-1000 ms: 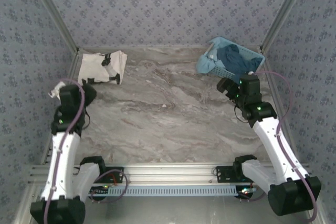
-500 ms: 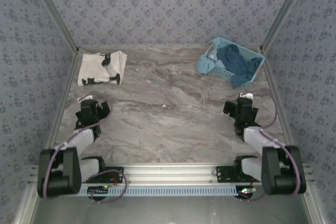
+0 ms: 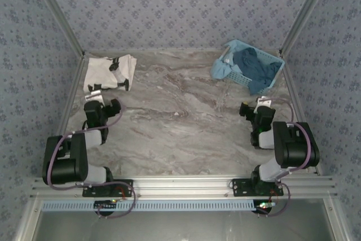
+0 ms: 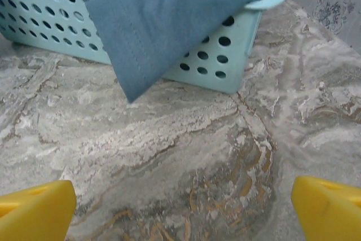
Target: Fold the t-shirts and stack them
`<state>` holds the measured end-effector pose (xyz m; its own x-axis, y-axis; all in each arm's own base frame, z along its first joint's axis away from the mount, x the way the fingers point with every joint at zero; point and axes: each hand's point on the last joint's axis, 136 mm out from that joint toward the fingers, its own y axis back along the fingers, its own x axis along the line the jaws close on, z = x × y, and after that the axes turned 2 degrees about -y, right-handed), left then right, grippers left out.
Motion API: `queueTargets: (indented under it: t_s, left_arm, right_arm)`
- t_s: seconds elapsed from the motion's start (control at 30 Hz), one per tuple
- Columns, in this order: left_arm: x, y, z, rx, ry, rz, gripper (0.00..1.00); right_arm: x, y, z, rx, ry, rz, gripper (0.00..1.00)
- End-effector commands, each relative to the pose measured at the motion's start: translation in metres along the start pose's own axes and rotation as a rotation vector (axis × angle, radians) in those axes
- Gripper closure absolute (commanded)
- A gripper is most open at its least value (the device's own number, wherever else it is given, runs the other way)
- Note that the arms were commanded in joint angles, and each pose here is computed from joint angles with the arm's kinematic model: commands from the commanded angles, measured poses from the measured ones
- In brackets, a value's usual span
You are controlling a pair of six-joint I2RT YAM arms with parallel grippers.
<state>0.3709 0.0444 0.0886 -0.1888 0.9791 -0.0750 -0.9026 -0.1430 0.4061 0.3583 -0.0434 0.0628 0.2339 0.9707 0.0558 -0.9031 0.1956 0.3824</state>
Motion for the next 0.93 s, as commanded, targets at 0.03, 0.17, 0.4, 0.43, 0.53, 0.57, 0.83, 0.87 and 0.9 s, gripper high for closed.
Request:
queueTargets:
  t_s: [0.03,0.17,0.4,0.43,0.53,0.57,0.83,0.87,0.9]
  left_arm:
    - [-0.025,-0.015,0.009,-0.080,-0.089,-0.081,0.02]
    - [-0.018,-0.015,0.007,-0.051,-0.075,-0.047,0.02]
    - [-0.016,-0.018,0.007,-0.042,-0.076,-0.027,0.02]
    - [-0.016,-0.018,0.008,-0.043,-0.076,-0.027,0.02]
    - [-0.017,-0.018,0.008,-0.045,-0.076,-0.028,0.02]
    - [-0.017,-0.017,0.008,-0.045,-0.076,-0.028,0.02]
    - [-0.016,-0.018,0.008,-0.045,-0.076,-0.027,0.02]
    - [-0.016,-0.018,0.008,-0.045,-0.074,-0.026,0.02]
    - [-0.016,-0.018,0.008,-0.043,-0.076,-0.026,0.02]
  right_arm:
    - [0.006,-0.001,0.033,-0.123,0.013,0.026,0.00]
    - [0.005,-0.008,0.035,-0.090,0.024,-0.025,0.00]
    - [0.010,-0.013,0.034,-0.059,0.073,-0.049,0.00]
    - [0.010,-0.013,0.033,-0.058,0.074,-0.045,0.00]
    - [0.011,-0.012,0.035,-0.066,0.072,-0.038,0.00]
    - [0.009,-0.012,0.035,-0.065,0.079,-0.051,0.00]
    - [0.013,-0.013,0.034,-0.060,0.086,-0.041,0.00]
    - [0.012,-0.012,0.035,-0.067,0.087,-0.046,0.00]
    - [0.011,-0.012,0.034,-0.067,0.089,-0.049,0.00]
